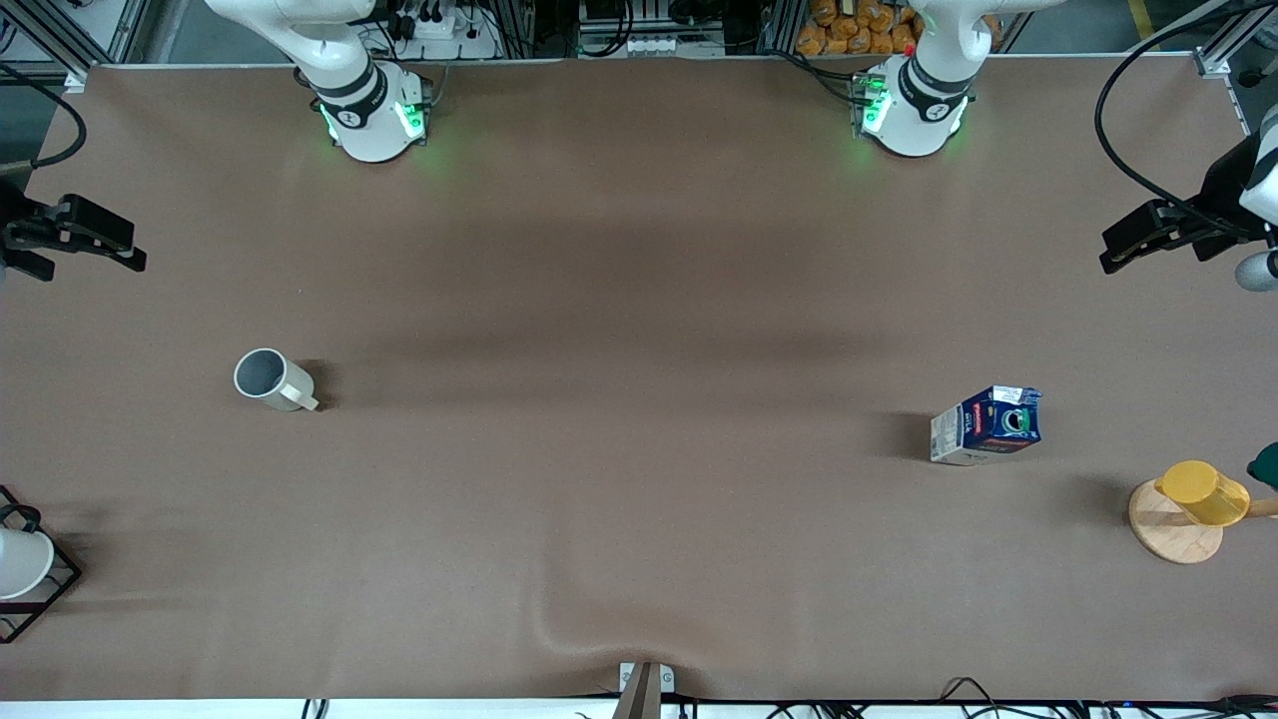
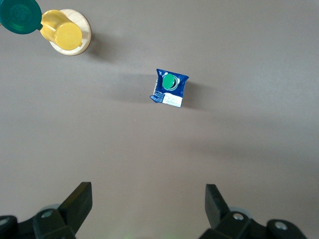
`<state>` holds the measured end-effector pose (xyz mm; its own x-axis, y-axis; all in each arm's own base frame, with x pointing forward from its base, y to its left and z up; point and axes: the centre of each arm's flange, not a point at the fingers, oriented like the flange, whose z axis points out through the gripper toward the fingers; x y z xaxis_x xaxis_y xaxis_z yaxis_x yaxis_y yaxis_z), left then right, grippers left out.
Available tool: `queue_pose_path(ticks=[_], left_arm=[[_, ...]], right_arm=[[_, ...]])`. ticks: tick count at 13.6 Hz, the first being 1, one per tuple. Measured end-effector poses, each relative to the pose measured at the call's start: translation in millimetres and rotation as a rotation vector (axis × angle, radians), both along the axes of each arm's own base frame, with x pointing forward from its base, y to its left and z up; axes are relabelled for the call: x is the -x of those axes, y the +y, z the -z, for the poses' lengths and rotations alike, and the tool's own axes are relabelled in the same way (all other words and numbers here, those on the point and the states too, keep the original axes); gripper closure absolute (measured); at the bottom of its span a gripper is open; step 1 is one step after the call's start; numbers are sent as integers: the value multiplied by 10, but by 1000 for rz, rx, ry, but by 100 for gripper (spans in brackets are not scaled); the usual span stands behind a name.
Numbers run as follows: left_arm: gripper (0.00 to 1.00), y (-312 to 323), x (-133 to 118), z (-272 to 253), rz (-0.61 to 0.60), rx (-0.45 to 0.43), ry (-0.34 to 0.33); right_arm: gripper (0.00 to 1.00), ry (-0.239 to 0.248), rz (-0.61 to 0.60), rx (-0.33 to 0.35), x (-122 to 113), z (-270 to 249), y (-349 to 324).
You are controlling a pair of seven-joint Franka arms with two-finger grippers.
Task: Place milk next to cup
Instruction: 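Reach the left gripper toward the blue milk carton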
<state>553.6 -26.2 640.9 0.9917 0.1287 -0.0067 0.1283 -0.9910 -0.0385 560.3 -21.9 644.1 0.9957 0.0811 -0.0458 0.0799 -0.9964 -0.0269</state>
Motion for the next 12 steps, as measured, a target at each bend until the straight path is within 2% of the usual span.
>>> queue_pose_path(ticks=[5,12], left_arm=[[0,25,-50,91,-4,1,16],[0,358,-822,1385,-46,26,45]], right_arm=[[0,2,27,1,1,5,-30],[0,3,41,1,-2,8,-3]])
